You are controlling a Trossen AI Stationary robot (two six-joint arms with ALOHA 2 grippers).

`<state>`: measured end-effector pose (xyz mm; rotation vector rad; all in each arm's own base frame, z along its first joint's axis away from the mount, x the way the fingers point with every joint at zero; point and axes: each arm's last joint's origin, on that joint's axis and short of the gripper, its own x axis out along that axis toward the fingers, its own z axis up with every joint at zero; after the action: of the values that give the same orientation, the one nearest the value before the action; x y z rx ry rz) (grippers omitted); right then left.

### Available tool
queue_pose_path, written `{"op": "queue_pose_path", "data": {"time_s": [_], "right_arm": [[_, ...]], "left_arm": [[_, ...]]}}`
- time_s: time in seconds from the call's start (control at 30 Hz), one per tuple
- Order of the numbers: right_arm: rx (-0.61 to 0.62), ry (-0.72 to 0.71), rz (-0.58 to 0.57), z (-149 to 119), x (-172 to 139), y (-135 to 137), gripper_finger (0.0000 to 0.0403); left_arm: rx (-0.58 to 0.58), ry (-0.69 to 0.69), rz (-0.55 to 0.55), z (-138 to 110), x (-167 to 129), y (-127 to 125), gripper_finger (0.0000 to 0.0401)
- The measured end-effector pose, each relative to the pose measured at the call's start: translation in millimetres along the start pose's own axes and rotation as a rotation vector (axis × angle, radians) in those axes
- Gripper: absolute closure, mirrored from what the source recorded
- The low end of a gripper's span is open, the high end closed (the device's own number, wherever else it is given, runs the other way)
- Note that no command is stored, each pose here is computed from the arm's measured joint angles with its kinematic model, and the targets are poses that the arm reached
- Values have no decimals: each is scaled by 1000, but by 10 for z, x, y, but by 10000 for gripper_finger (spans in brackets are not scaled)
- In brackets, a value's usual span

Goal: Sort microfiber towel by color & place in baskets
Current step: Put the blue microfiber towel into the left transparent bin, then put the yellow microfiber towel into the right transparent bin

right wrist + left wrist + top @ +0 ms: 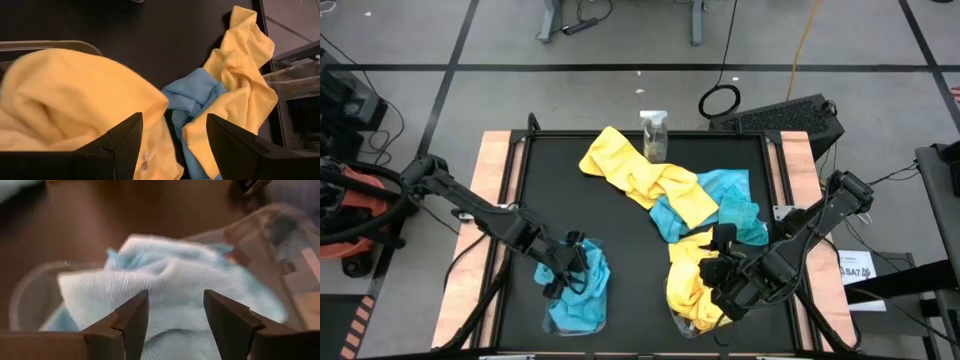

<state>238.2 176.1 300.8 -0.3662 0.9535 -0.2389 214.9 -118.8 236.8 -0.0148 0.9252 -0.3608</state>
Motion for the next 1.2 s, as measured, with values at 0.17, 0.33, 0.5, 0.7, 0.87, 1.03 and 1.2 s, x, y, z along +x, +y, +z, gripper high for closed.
{"op": "queue_pose_path", "data": {"time_s": [0.17,0.33,0.5,0.7,0.87,1.03,1.2], "right_arm": [[-13,22,-27,48,95,-112,189],[-28,50,-58,100,209,-256,189],[-39,68,-81,159,327,-407,189],[-48,43,-76,254,570,-590,189],[-6,48,-49,213,922,-765,189],[55,62,-90,93,1229,-933,189],[131,63,-130,-25,1458,-1085,189]], "left_arm": [[24,-67,-15,115,-287,-34,205],[66,-153,-29,147,-465,-72,205],[179,-287,-50,236,-519,-183,205],[306,-331,-29,255,-510,-273,205],[341,-355,-19,211,-436,-265,205],[344,-404,-25,136,-318,-245,205],[364,-491,-36,65,-212,-231,205]]}}
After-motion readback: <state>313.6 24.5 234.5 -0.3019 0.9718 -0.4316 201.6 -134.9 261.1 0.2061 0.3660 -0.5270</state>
